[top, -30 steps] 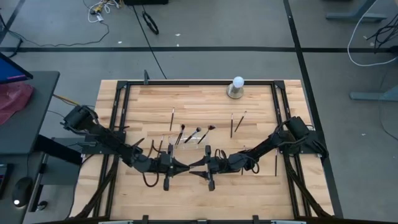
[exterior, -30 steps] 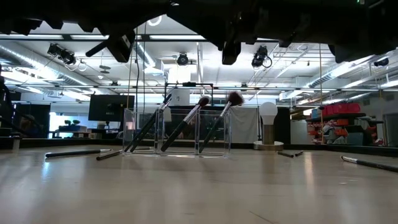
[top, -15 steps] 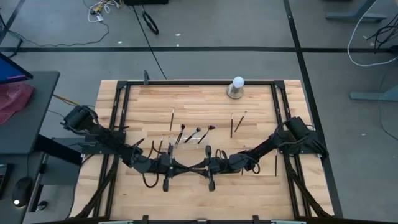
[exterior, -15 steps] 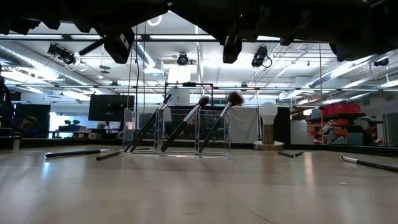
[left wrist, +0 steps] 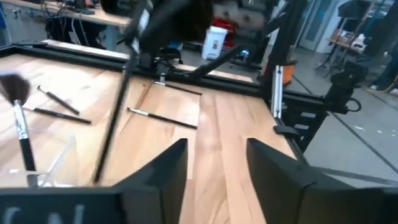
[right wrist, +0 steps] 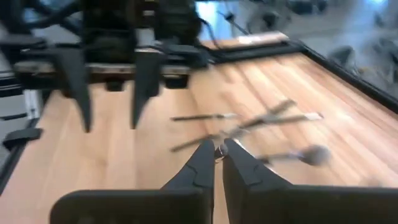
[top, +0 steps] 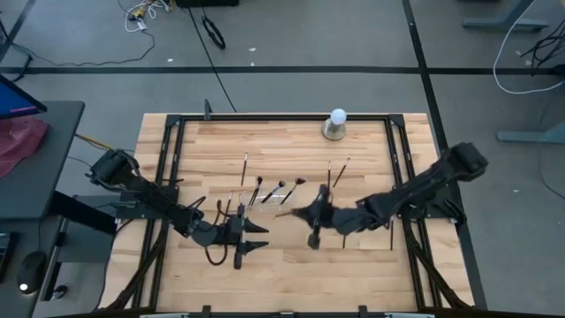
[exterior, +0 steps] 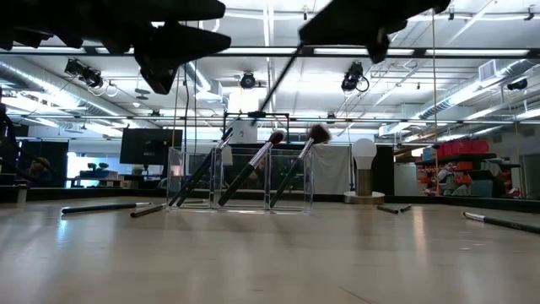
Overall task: Put items in baskets/containers
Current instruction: Put the eyeshadow brush into the transparent organizer
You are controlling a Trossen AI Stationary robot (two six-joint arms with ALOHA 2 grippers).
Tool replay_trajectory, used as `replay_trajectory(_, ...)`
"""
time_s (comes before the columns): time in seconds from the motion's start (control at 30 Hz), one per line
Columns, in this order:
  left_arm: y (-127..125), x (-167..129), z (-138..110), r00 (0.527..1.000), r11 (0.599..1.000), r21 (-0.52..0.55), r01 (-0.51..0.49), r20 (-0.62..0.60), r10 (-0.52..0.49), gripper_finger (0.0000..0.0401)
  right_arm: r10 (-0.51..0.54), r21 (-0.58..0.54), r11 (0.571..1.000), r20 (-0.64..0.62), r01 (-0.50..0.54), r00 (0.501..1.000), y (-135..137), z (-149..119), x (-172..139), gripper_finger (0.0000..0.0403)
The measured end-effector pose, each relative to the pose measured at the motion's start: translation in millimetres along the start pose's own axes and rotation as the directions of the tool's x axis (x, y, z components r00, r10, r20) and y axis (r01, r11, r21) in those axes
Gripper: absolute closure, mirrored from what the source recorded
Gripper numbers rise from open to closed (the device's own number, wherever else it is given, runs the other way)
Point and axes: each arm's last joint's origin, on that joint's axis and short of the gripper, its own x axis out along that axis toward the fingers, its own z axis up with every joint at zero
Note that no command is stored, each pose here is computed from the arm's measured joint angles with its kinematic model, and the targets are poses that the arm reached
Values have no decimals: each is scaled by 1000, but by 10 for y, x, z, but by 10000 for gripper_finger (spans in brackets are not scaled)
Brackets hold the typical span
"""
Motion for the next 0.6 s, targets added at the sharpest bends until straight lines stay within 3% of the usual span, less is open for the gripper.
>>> replay_trajectory(0.23,40,25,-17,1000,1000,-14,-25,-10,25,193,-152,80,983,-120,162,981,-475,37,113,392)
replay_trajectory(0.6,50,34,-32,999,999,-16,-30,-16,30,203,-45,178,979,-267,95,963,-800,-132,468,392)
